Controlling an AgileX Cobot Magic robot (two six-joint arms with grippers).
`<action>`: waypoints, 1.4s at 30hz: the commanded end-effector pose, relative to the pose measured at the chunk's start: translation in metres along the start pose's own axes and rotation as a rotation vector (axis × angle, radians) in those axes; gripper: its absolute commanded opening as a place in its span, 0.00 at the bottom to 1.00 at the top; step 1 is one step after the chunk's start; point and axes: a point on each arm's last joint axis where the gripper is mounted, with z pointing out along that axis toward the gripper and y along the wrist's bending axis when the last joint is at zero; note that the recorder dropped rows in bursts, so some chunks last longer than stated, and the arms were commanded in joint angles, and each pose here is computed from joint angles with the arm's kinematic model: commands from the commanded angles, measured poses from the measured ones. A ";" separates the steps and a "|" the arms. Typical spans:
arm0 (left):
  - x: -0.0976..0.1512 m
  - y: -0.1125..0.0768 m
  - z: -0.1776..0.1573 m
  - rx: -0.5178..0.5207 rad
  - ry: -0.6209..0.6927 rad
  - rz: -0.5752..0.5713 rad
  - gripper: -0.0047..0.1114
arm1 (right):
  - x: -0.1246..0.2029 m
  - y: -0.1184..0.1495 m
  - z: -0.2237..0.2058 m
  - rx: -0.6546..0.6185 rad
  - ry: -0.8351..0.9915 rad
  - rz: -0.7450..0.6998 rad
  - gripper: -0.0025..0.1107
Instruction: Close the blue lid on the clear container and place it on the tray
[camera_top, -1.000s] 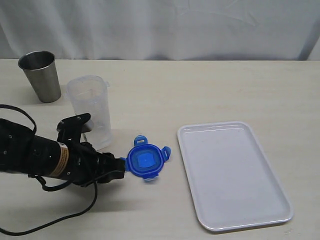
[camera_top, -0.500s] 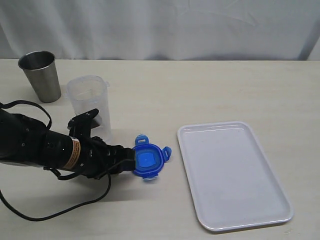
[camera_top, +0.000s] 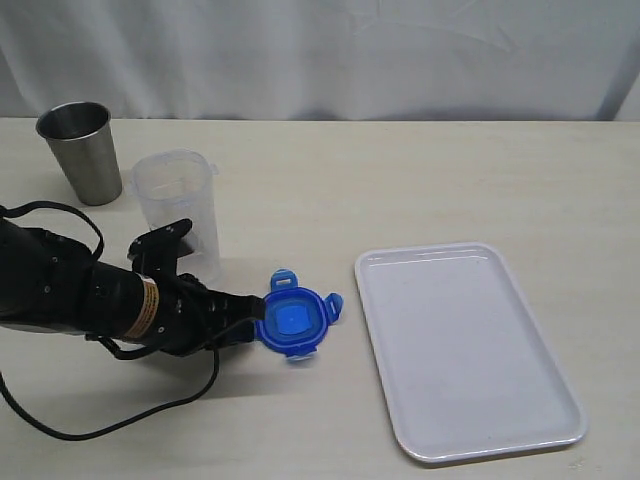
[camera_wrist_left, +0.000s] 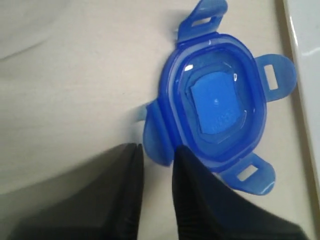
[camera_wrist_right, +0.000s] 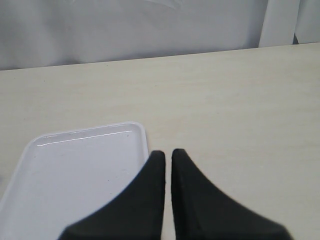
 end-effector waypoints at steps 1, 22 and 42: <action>0.003 0.000 0.002 -0.009 0.016 0.006 0.22 | 0.000 0.000 0.000 0.003 -0.008 0.001 0.06; 0.035 -0.024 -0.072 0.103 0.075 0.502 0.13 | 0.000 0.000 0.000 0.003 -0.008 0.001 0.06; 0.024 0.014 -0.073 -0.299 -0.033 0.660 0.44 | 0.000 0.000 0.000 0.003 -0.008 0.001 0.06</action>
